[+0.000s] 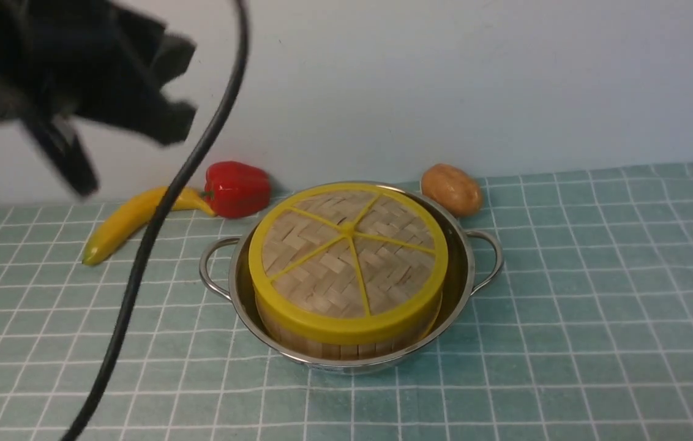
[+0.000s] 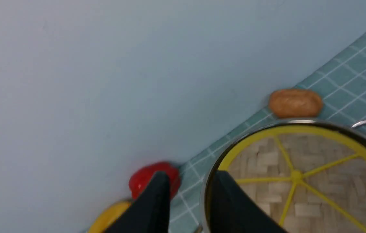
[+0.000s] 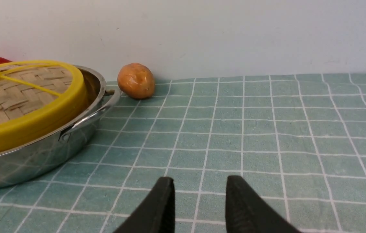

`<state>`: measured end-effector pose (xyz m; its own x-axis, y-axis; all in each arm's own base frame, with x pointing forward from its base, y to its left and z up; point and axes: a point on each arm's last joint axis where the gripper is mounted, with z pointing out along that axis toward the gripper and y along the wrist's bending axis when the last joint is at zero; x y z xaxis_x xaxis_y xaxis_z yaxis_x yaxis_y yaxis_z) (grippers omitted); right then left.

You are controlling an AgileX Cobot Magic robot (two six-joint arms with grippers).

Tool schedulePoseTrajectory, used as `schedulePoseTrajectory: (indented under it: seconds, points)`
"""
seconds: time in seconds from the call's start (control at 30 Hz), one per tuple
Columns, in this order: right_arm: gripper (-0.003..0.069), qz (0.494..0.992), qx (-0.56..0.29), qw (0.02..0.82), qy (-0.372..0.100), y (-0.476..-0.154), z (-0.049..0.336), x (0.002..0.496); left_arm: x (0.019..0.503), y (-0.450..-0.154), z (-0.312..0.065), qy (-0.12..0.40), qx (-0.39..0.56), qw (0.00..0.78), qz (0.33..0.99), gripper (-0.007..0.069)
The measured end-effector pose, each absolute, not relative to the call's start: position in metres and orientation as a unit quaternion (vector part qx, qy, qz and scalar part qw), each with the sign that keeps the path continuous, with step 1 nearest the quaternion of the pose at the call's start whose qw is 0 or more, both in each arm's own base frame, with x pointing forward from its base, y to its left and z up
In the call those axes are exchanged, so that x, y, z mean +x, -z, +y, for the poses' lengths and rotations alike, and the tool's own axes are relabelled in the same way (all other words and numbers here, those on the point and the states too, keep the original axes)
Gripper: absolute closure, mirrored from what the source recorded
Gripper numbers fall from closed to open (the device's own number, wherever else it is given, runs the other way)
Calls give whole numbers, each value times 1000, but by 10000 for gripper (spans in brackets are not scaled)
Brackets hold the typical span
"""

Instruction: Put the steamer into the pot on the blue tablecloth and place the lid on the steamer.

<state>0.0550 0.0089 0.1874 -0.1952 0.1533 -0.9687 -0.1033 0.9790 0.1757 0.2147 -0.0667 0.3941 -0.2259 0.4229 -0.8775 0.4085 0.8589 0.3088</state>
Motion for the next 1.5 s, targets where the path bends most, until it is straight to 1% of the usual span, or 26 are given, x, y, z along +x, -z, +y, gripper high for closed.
schedulePoseTrajectory:
  seconds: [0.03,0.07,0.1,0.13,0.2,0.23,0.3,0.43,0.57,0.6,0.77,0.8,0.9,1.5]
  points:
    - [417,766,16,634,-101,-187,9,55,202,-371,-55,-8,242,563,790,445]
    - [417,766,16,634,-101,-187,9,55,189,-360,-46,-11,224,573,788,445]
    - [417,766,16,634,-101,-187,9,55,178,-342,-39,-12,205,572,794,440]
    - [417,766,16,634,-101,-187,9,55,169,-334,-31,-17,188,579,794,436]
    - [417,766,16,634,-101,-187,9,55,152,-308,-19,-24,150,577,803,435]
    - [417,766,16,634,-101,-187,9,55,135,-290,-11,-29,118,582,804,435]
    - [417,766,16,634,-101,-187,9,55,116,-264,-5,-30,86,579,810,435]
    - [417,766,16,634,-101,-187,9,55,85,-230,0,-40,53,595,801,424]
    - [417,766,16,634,-101,-187,9,55,70,-214,-1,-43,50,609,790,424]
    - [417,766,16,634,-101,-187,9,55,65,-206,-1,-47,55,612,788,418]
    - [417,766,16,634,-101,-187,9,55,56,-192,-1,-66,71,621,778,414]
    - [417,767,16,634,-101,-187,9,55,55,-184,-1,-69,77,613,783,411]
    - [417,767,16,634,-101,-187,9,55,54,-179,-2,-67,79,602,791,403]
    - [417,767,16,634,-100,-187,9,55,53,-178,-2,-58,71,597,797,403]
